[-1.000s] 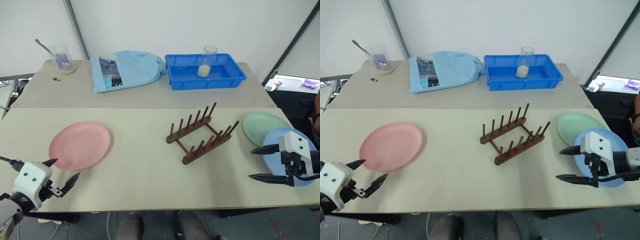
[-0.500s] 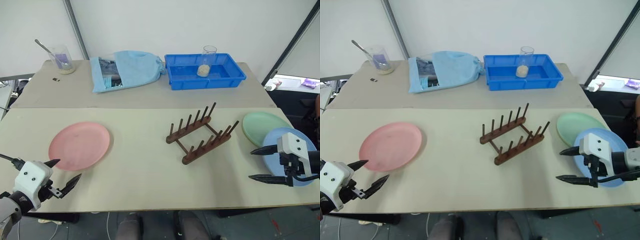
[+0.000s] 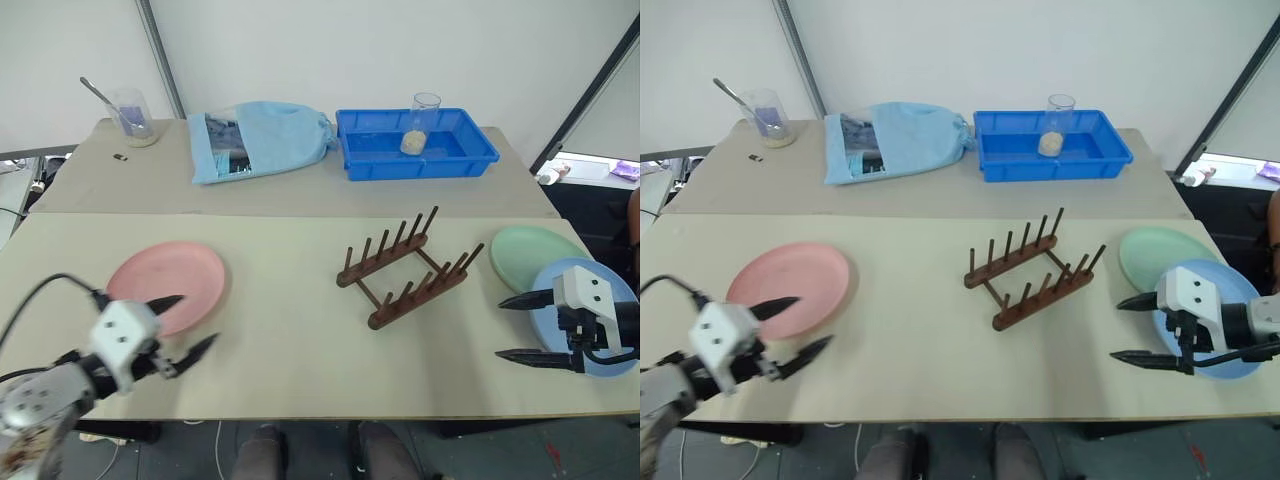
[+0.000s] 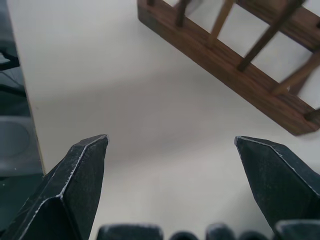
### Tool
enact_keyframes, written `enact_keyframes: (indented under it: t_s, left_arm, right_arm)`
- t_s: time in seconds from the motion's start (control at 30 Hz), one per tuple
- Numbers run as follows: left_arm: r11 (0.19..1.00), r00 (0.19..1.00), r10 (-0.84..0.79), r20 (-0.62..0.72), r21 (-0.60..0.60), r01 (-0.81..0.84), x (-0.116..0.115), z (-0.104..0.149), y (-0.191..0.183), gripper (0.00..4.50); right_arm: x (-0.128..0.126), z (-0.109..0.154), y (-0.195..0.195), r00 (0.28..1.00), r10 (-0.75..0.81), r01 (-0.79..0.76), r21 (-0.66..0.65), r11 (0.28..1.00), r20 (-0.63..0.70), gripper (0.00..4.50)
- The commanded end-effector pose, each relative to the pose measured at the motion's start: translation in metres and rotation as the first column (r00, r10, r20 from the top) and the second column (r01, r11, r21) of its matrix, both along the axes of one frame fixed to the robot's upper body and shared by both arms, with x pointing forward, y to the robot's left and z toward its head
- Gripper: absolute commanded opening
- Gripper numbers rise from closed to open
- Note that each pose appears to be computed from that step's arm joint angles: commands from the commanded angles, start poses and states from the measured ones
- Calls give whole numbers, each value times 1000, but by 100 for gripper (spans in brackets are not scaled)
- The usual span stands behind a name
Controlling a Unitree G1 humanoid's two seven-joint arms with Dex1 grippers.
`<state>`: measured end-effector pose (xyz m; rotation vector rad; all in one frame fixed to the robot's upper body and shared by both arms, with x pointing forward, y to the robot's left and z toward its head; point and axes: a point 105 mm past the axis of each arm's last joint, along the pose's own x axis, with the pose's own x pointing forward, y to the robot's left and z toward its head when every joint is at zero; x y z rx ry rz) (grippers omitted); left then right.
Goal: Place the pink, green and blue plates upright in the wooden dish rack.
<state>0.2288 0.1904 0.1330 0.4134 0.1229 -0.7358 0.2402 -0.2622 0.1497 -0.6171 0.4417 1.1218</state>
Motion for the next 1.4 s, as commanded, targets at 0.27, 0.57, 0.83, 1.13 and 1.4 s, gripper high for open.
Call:
enact_keyframes:
  t_s: [0.27,0.57,0.83,1.13,1.4]
  left_arm:
    - [966,977,-210,36,-144,213,34,-25,-130,444]
    - [939,956,-288,59,-180,294,41,-45,-192,444]
    - [956,968,-244,58,-156,250,57,-63,-216,444]
    - [957,976,-211,49,-191,217,67,-66,-220,220]
    - [899,917,-389,88,-179,399,68,-44,-202,87]
  right_arm:
    - [-18,25,31,997,-58,52,138,989,43,450]
    - [-27,36,32,990,-132,125,154,980,40,450]
    - [-32,38,37,989,-145,139,164,977,28,450]
    - [-36,38,37,985,-168,159,165,973,38,450]
    - [-38,31,42,983,-180,169,183,968,44,450]
